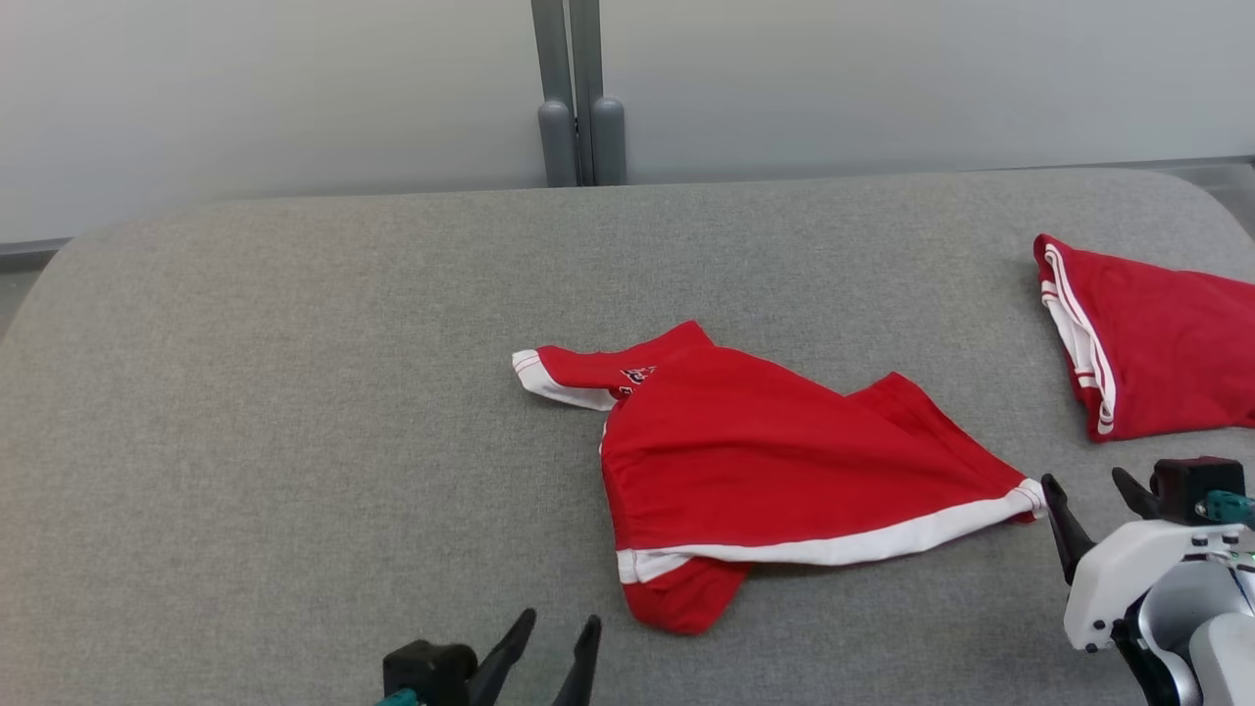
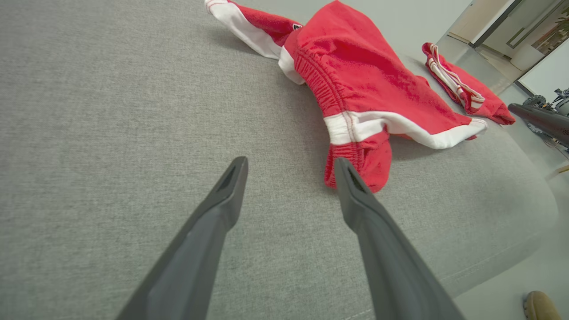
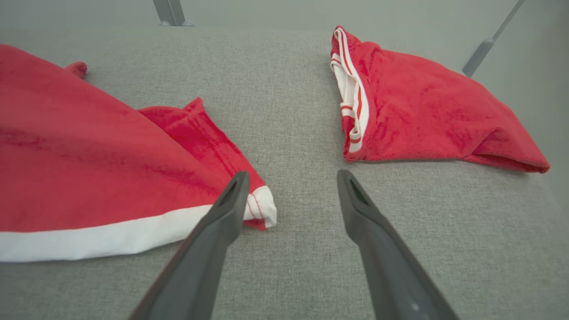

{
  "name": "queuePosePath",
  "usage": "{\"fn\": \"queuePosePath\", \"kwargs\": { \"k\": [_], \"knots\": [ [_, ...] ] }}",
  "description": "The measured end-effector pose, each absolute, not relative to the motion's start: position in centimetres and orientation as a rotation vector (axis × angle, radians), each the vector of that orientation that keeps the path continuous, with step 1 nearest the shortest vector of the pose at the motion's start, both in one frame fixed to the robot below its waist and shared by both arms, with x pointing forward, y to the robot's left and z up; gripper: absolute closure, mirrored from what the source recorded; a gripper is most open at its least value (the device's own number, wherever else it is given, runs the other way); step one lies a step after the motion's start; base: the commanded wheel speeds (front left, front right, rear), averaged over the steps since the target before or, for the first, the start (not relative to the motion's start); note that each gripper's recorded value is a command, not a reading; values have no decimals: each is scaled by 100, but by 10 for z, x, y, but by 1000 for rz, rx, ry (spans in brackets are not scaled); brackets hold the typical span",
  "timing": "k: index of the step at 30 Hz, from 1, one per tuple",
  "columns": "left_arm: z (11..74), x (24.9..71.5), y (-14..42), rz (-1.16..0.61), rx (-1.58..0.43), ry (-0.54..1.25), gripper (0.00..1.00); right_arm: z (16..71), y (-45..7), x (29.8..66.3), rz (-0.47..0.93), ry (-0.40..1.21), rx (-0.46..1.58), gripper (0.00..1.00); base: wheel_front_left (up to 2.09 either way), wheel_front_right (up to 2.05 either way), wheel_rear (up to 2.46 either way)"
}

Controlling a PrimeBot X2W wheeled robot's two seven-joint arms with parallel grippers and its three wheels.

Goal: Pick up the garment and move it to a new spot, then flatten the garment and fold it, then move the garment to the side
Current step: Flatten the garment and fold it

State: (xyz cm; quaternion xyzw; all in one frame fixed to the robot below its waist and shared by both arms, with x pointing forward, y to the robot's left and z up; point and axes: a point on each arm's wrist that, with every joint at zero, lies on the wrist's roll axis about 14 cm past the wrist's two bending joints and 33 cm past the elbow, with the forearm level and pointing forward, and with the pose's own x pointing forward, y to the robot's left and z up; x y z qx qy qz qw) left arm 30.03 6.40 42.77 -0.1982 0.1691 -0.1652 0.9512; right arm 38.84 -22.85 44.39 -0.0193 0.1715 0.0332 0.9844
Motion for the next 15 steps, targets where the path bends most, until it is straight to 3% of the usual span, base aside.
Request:
{"fn": "queuePosePath", "kwargs": {
  "k": [6,15],
  "knots": [
    [438,310,32,-444,-472,407,0,417,-217,392,97,499,-21,0,0,0,0],
    [444,319,16,-490,-605,460,0,404,-208,399,120,537,-12,0,0,0,0]
  ]
}}
